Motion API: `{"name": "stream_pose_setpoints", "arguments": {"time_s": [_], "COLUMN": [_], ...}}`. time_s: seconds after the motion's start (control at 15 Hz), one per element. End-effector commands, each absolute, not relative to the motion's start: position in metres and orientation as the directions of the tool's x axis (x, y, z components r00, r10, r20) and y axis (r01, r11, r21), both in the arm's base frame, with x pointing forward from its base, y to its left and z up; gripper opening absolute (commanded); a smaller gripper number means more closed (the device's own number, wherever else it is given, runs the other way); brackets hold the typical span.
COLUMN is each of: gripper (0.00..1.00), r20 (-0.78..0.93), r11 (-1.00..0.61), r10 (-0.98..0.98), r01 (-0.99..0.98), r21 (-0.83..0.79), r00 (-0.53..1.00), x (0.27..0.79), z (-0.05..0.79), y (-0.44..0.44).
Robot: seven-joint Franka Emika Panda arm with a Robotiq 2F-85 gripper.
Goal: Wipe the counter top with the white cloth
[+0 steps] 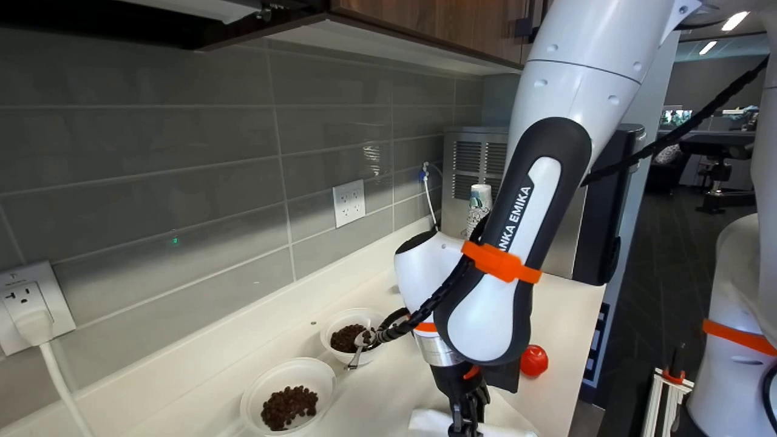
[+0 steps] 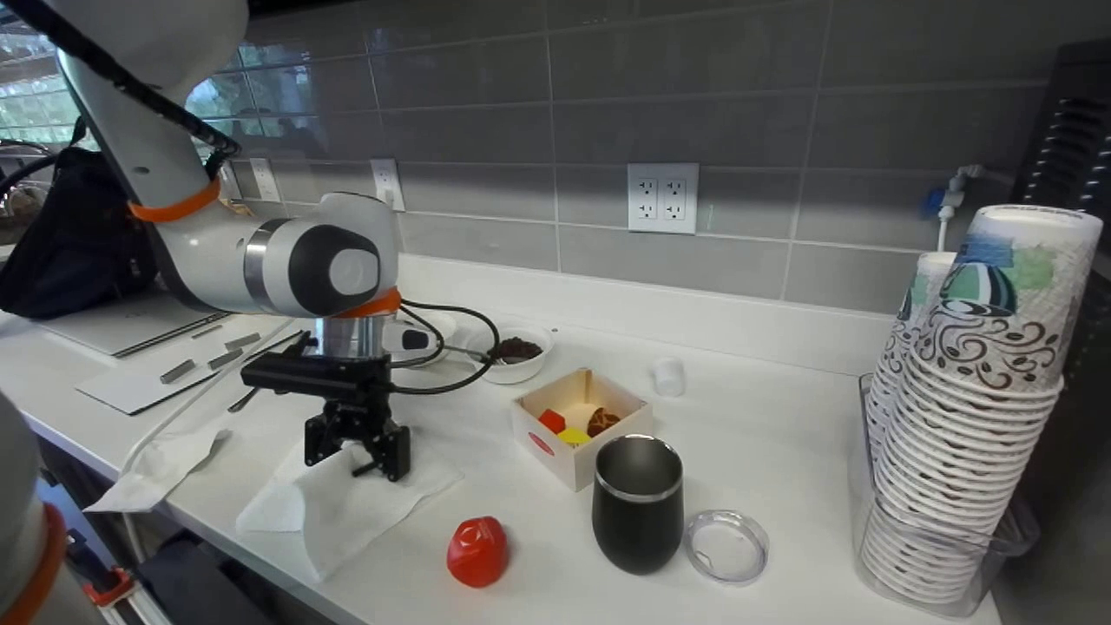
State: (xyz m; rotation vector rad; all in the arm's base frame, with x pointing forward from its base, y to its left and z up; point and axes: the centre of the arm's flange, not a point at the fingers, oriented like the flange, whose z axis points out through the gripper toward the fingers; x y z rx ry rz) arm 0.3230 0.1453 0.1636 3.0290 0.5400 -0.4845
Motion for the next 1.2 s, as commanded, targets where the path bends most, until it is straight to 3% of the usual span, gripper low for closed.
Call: {"name": "stream_pose_setpoints", "arguments": {"time_s": [0.0, 0.53, 1.13], "gripper": [0.00, 0.00, 0.00], "r20": [-0.198, -0.098, -0.096], "r11": [-0.962, -0.974, -0.932], "r10": [0.274, 0.172, 0.261], "r01": [0.269, 0.154, 0.225], "r21": [-0.055, -0.166, -0.286], "r00": [0.941, 0.980, 0.961], "x": [0.308, 0.340, 0.306], "z": [0.156, 0.153, 0.183], "y": [0.124, 0.127, 0.173]}}
